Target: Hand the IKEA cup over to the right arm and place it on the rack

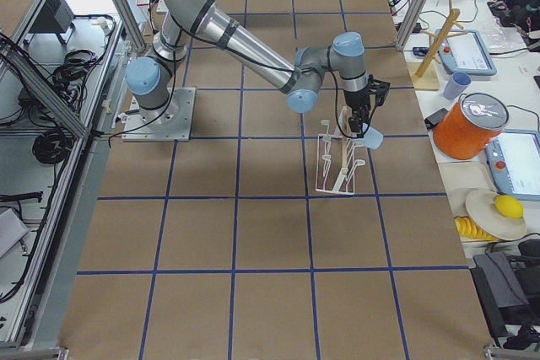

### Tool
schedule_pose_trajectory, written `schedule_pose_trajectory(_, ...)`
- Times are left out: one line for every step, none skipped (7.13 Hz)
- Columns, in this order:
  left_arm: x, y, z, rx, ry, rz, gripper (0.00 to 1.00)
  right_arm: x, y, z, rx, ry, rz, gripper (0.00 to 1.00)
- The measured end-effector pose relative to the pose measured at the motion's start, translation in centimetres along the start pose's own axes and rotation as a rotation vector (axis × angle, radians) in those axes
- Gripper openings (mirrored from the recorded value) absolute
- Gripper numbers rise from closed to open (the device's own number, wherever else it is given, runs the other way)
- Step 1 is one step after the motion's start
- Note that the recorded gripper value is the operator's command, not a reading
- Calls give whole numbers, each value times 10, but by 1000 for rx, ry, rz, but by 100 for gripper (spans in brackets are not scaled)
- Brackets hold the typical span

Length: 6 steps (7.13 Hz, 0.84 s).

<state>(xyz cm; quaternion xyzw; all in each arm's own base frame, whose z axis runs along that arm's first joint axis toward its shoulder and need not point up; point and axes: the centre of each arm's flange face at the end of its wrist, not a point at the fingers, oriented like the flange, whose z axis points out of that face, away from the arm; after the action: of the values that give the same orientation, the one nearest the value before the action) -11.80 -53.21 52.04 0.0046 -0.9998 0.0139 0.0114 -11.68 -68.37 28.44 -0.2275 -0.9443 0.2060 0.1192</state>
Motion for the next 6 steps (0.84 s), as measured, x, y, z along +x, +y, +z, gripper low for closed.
schedule_pose_trajectory(0,0,0,0,-1,0,100,0,0,0,0,0,0,0)
schedule_pose_trajectory(0,0,0,0,-1,0,100,0,-1,0,2,1,0,0)
schedule_pose_trajectory(0,0,0,1,-1,1,100,0,-3,-2,8,1,-2,0)
schedule_pose_trajectory(0,0,-1,1,-1,1,100,0,-6,-5,15,1,-5,0)
schedule_pose_trajectory(0,0,-1,1,-1,1,100,1,-8,-8,27,1,-8,0)
schedule_pose_trajectory(0,0,-1,1,-1,1,100,1,-10,-13,51,3,-8,0)
